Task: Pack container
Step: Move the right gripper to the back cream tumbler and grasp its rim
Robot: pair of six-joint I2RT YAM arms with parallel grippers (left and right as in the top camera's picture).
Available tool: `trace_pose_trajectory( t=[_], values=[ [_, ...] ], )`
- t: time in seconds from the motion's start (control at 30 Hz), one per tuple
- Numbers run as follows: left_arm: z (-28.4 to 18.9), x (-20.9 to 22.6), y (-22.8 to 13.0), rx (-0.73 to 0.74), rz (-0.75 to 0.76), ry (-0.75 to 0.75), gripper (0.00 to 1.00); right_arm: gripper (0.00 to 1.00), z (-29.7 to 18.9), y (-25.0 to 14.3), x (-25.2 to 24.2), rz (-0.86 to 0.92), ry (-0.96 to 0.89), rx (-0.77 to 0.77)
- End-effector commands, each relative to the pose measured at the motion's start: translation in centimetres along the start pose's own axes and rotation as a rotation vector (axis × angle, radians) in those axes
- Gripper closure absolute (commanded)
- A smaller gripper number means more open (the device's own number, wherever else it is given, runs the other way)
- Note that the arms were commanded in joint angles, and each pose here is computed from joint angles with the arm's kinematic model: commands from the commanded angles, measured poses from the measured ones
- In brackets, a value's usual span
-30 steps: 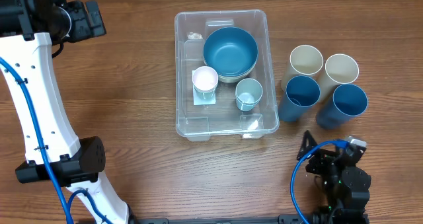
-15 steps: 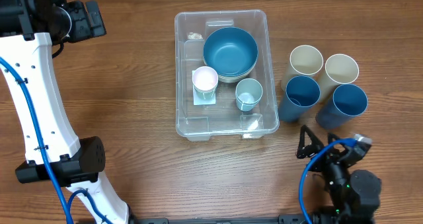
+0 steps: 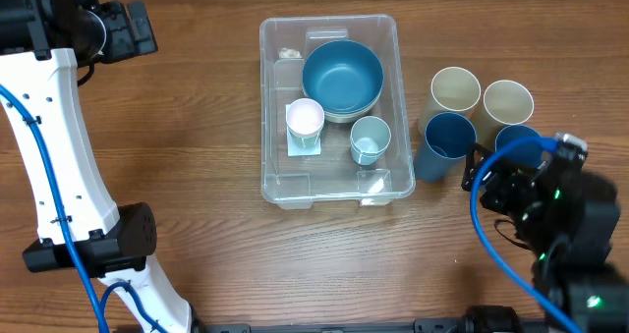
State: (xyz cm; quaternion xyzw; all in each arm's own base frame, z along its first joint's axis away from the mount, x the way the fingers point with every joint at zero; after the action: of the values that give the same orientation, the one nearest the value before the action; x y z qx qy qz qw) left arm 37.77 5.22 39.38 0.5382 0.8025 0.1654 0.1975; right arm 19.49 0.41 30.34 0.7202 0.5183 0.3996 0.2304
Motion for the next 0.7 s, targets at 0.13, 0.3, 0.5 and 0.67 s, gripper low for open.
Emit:
trace_pose_trajectory(
  t=[0.13, 0.3, 0.5, 0.67],
  values=[
    [-1.3, 0.2, -0.3, -0.026, 0.007, 0.0, 0.0, 0.0, -1.1, 10.1, 3.3, -0.158, -0.029, -0.033],
    [-1.3, 0.2, -0.2, -0.026, 0.007, 0.001, 0.0, 0.0, 1.4, 12.9, 1.8, -0.128, -0.146, -0.004],
    [-1.3, 0.2, -0.3, -0.026, 0.007, 0.001, 0.0, 0.0, 5.2, 12.1, -4.1, -0.004, -0.304, 0.167],
    [-1.3, 0.2, -0.2, -0.026, 0.007, 0.001, 0.0, 0.0, 7.6, 11.9, -7.9, 0.072, -0.279, 0.25]
  ],
)
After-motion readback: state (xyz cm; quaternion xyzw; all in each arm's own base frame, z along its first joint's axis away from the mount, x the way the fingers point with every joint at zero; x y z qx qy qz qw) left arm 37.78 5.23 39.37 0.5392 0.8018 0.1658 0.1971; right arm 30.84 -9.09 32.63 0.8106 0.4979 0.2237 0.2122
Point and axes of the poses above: each gripper's point midway between its finger pads, its own z axis out along the fingers, its own x axis along the line the jaws close on, y = z × x, the point moved 7 cm from there along -z, back along the fingers, and after that the axes turned 5 degrees about -z, right-handed, at the moved point
